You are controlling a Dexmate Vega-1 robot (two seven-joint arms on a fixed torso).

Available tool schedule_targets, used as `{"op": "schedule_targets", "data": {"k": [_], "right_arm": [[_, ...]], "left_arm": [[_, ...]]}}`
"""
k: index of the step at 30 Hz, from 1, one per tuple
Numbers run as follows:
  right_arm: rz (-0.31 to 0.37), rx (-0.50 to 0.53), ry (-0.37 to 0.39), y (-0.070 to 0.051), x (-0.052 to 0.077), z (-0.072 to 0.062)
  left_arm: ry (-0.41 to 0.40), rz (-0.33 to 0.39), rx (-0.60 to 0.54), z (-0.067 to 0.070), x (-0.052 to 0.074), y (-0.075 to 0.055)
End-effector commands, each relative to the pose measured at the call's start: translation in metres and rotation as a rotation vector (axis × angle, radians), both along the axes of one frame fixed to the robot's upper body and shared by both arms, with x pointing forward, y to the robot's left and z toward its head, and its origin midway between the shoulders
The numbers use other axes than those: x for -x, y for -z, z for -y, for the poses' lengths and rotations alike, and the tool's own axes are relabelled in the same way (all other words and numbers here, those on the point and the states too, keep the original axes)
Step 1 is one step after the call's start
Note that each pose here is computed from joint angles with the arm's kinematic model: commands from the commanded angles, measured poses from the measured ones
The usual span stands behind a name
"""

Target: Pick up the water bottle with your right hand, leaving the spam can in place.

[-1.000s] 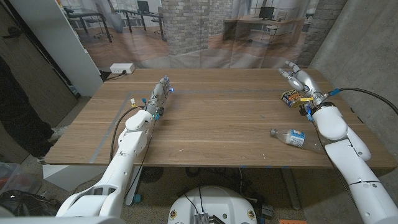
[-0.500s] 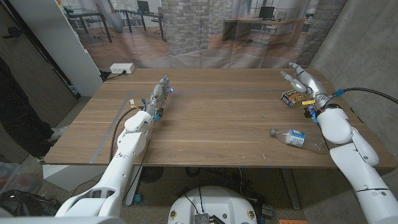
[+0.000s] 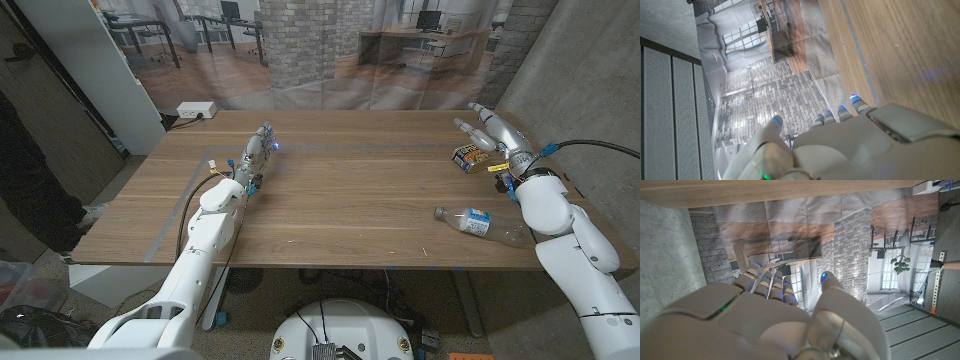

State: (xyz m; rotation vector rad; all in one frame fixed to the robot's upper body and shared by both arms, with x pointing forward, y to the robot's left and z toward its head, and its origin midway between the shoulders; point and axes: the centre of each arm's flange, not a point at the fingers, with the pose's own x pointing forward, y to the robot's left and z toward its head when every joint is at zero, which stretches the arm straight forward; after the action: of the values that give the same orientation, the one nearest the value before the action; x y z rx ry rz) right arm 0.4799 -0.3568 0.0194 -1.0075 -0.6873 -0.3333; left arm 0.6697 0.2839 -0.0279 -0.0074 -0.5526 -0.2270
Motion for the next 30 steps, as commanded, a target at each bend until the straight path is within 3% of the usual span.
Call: {"op": "schedule_targets", "data": {"k": [1,30], "right_arm": [[-0.017,0.041,0.065,0.001,0.013,0.002],[-0.095,0.098,0.190,0.010,0.035,0.008]], "left_arm": [[0.006,0.002,-0.004,0.000,-0.001,-0.001],[0.012,-0.004,-0.009,0.003,-0.001,0.001]]}}
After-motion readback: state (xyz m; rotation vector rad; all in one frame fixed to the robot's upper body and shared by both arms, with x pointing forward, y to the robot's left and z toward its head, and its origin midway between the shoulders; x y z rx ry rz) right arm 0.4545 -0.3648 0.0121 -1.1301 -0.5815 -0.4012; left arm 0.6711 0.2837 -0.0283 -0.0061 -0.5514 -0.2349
